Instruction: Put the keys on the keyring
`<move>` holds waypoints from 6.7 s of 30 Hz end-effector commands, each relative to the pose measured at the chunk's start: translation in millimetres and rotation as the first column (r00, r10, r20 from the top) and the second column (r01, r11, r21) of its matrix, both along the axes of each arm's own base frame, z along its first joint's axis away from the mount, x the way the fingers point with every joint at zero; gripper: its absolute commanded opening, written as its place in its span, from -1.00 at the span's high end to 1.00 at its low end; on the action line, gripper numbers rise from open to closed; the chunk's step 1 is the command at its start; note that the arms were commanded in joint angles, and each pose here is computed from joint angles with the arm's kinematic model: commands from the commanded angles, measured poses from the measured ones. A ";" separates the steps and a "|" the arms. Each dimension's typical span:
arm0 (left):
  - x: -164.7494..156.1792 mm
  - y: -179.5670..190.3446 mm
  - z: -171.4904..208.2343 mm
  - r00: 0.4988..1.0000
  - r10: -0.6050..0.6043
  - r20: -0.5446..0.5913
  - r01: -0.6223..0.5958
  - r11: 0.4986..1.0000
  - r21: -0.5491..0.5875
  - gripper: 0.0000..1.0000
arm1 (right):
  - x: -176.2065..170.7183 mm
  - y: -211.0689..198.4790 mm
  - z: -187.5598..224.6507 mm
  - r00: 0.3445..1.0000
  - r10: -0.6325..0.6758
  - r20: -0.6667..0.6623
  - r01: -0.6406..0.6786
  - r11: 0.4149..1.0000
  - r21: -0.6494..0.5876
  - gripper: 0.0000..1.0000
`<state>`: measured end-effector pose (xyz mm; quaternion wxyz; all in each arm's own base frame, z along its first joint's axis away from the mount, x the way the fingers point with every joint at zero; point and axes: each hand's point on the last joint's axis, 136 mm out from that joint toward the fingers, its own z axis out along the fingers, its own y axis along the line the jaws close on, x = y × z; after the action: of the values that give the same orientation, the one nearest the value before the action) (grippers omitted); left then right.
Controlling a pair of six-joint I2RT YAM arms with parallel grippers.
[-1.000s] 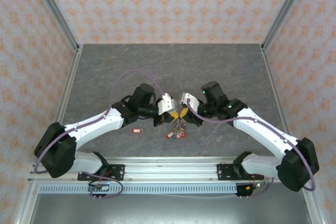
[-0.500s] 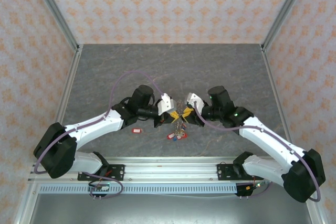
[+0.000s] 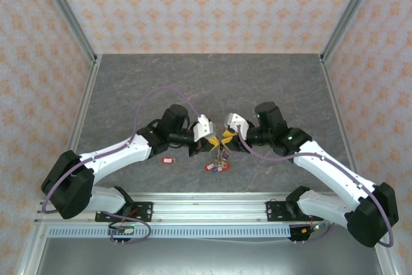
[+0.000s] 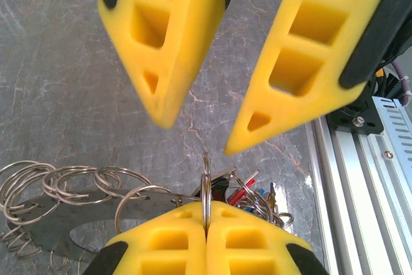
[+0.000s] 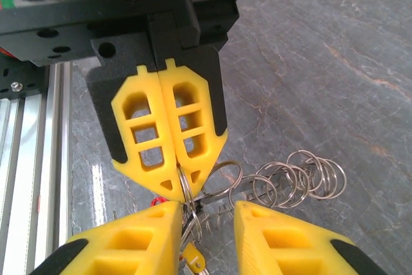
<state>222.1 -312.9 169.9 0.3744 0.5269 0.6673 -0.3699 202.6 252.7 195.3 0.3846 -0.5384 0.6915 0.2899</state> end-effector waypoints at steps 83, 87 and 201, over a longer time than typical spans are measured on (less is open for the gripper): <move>6.6 -1.8 20.8 0.996 -0.004 0.085 0.003 1.000 0.015 1.00 | -11.2 26.0 22.5 0.992 0.125 -0.021 -0.127 0.984 -0.121 0.99; 6.3 -3.0 22.8 0.997 0.000 0.082 0.000 1.000 -0.008 1.00 | -8.8 26.6 20.8 0.995 0.101 -0.014 -0.102 0.989 -0.103 0.83; 2.2 -10.1 31.1 0.996 -0.023 0.092 0.028 0.998 -0.061 1.00 | -2.2 10.7 1.3 0.996 0.088 0.001 -0.088 0.996 -0.013 0.92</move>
<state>224.2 -313.8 170.6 0.3798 0.5242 0.6699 -0.3635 199.6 260.2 185.2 0.3572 -0.5675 0.6799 0.2969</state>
